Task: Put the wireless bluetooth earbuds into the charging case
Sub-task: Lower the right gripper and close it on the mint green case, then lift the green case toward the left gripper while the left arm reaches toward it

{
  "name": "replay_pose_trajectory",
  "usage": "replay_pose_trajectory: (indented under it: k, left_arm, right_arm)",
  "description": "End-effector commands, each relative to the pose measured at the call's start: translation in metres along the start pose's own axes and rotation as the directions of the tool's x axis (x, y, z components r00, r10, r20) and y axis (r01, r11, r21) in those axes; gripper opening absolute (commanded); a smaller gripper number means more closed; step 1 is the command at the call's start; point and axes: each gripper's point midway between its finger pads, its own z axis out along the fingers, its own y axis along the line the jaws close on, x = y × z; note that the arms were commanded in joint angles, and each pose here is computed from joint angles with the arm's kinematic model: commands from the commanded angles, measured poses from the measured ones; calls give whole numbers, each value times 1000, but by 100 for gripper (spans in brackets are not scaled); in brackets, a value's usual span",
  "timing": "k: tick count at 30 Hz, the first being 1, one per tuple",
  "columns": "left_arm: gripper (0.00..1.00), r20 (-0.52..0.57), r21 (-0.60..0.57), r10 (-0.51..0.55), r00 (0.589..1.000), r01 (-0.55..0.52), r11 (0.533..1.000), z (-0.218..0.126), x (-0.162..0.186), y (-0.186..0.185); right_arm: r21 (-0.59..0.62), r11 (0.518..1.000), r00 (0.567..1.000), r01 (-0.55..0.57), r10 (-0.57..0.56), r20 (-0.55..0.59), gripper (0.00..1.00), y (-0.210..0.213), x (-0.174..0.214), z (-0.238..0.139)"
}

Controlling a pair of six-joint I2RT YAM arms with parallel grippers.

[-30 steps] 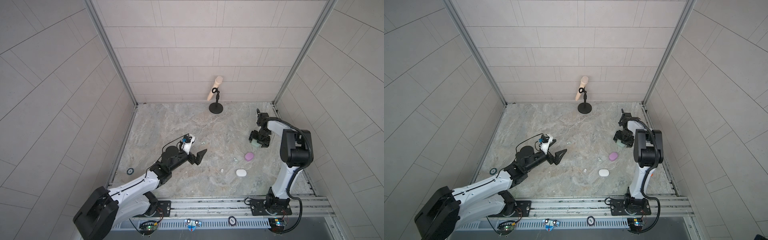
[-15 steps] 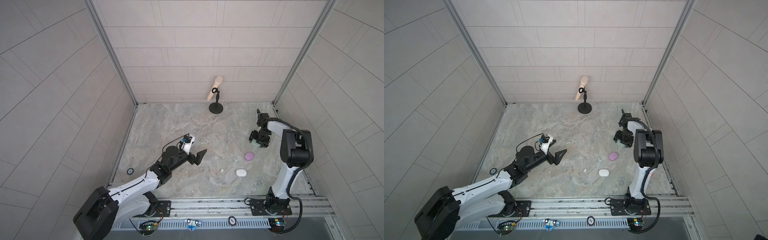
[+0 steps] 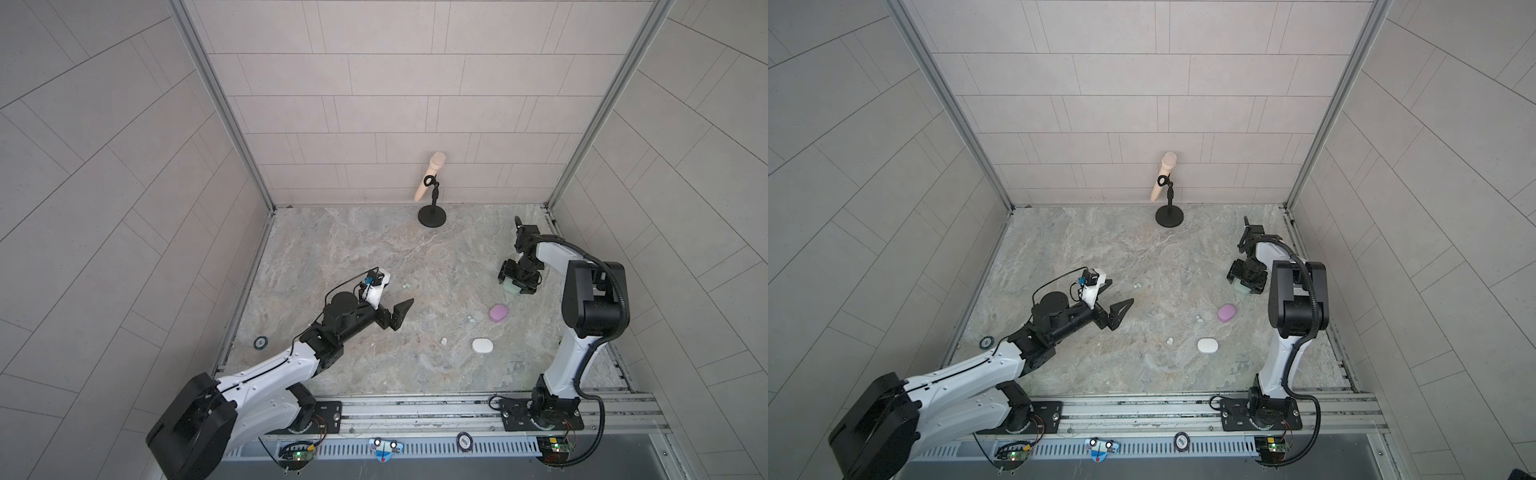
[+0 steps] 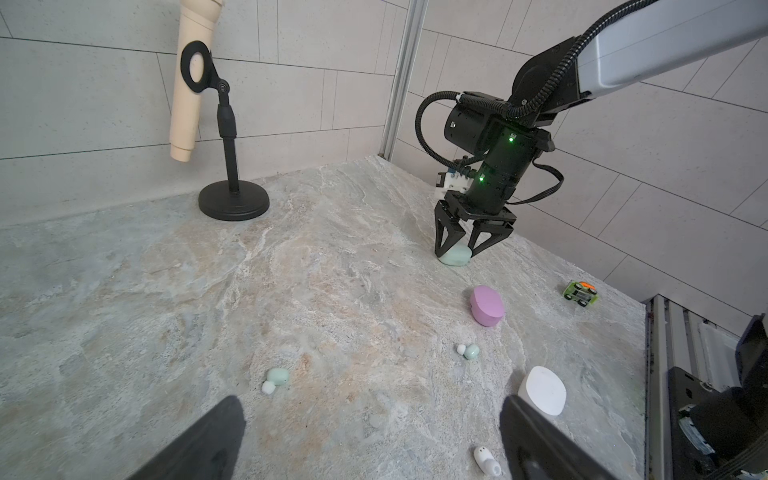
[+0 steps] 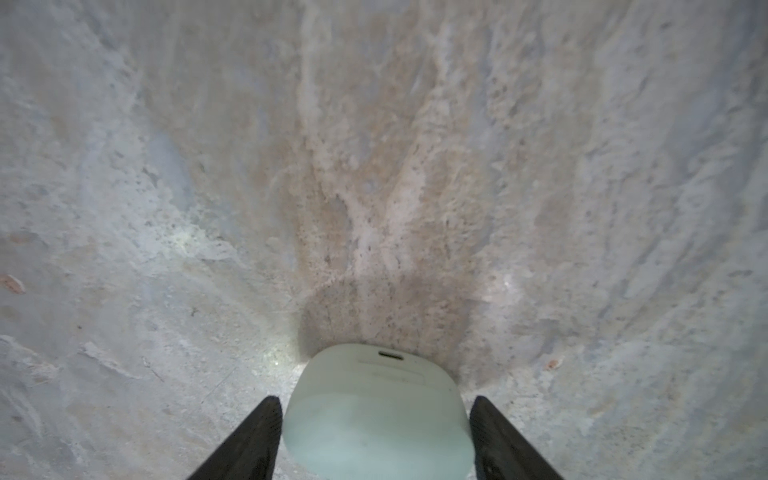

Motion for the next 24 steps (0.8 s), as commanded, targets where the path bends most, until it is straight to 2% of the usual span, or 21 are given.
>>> replay_pose_trajectory:
  k: [1,12,17,24]
  left_arm:
    - [100,27,11,9,1000,-9,1000,-3,-8,-4]
    - [100,31,6,14,999,-14,1000,-4,-9,-3]
    - [100,25,8,22,999,-22,1000,-3,-8,-3]
    - [100,0,50,59,998,-59,997,4,-7,-10]
  right_arm:
    - [12,1000,1000,-15,15,-3,71,-5,6,-8]
    - [4,1000,1000,-16,16,-7,57,-6,10,-9]
    - [-14,1000,1000,3,-3,-7,55,-4,17,-21]
    - [-66,994,996,82,-84,-33,54,6,51,-44]
